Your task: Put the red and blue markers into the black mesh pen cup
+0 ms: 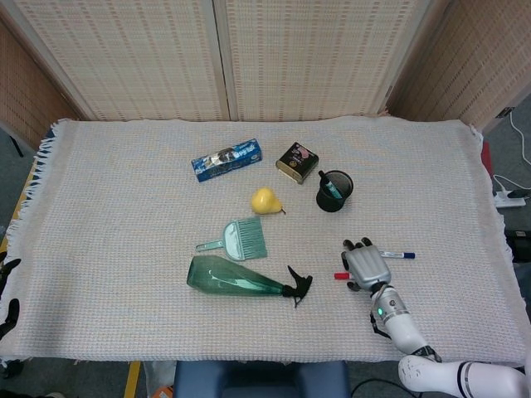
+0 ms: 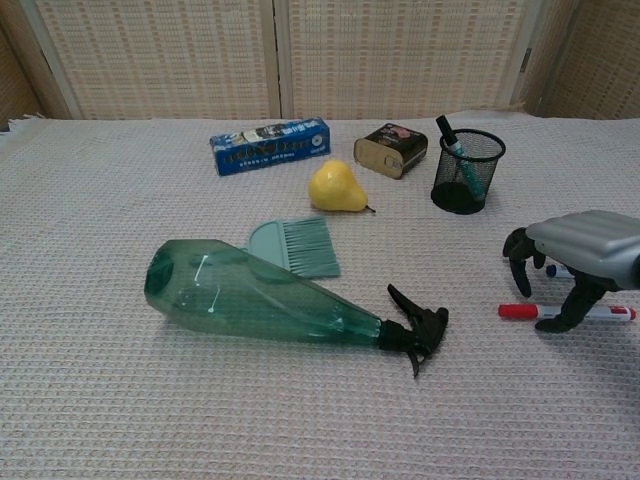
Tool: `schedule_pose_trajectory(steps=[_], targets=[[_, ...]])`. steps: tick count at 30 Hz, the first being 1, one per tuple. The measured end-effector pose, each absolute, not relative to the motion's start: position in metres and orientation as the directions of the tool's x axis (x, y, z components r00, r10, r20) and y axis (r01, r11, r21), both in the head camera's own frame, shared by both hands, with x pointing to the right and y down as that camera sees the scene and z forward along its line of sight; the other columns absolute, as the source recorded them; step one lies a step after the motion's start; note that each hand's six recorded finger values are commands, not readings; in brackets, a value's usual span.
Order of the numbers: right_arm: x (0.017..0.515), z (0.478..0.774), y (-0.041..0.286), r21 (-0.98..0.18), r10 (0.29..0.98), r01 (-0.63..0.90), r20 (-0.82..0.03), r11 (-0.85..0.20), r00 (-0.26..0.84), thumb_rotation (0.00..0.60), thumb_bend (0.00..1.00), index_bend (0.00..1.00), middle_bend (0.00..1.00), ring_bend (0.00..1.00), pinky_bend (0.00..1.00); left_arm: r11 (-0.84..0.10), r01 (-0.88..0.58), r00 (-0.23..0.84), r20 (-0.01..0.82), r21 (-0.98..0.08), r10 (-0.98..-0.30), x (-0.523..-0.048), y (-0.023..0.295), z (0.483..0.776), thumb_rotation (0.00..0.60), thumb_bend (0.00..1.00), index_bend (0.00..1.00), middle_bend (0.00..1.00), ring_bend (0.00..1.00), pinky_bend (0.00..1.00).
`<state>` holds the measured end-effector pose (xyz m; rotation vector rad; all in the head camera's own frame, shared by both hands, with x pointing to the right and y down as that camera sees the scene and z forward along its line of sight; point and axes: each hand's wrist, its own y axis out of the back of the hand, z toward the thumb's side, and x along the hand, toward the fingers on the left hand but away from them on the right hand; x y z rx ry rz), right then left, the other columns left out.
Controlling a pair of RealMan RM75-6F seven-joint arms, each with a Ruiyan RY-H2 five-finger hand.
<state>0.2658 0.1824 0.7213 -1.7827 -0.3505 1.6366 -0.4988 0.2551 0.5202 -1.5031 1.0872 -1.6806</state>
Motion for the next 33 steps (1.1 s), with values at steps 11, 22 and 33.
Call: schedule_pose_trajectory(steps=[11, 22, 33], targets=[[0.263, 0.731, 0.181, -0.632, 0.610, -0.268, -0.774, -0.727, 0.168, 0.600, 0.12, 0.59, 0.19, 0.30, 0.19, -0.462, -0.074, -0.158, 0.467, -0.884, -0.870, -0.501, 0.255, 0.520, 0.600, 0.51, 0.14, 0.01, 0.00, 0.28], [0.263, 0.735, 0.178, -0.646, 0.626, -0.289, -0.761, -0.707, 0.169, 0.600, 0.18, 0.69, 0.24, 0.34, 0.23, -0.456, -0.078, -0.164, 0.463, -0.887, -0.871, -0.504, 0.254, 0.518, 0.600, 0.51, 0.14, 0.01, 0.00, 0.28], [0.258, 0.738, 0.174, -0.676, 0.657, -0.294, -0.733, -0.676, 0.175, 0.600, 0.18, 0.52, 0.24, 0.34, 0.23, -0.456, -0.077, -0.172, 0.462, -0.887, -0.870, -0.507, 0.255, 0.517, 0.600, 0.51, 0.14, 0.01, 0.00, 0.28]])
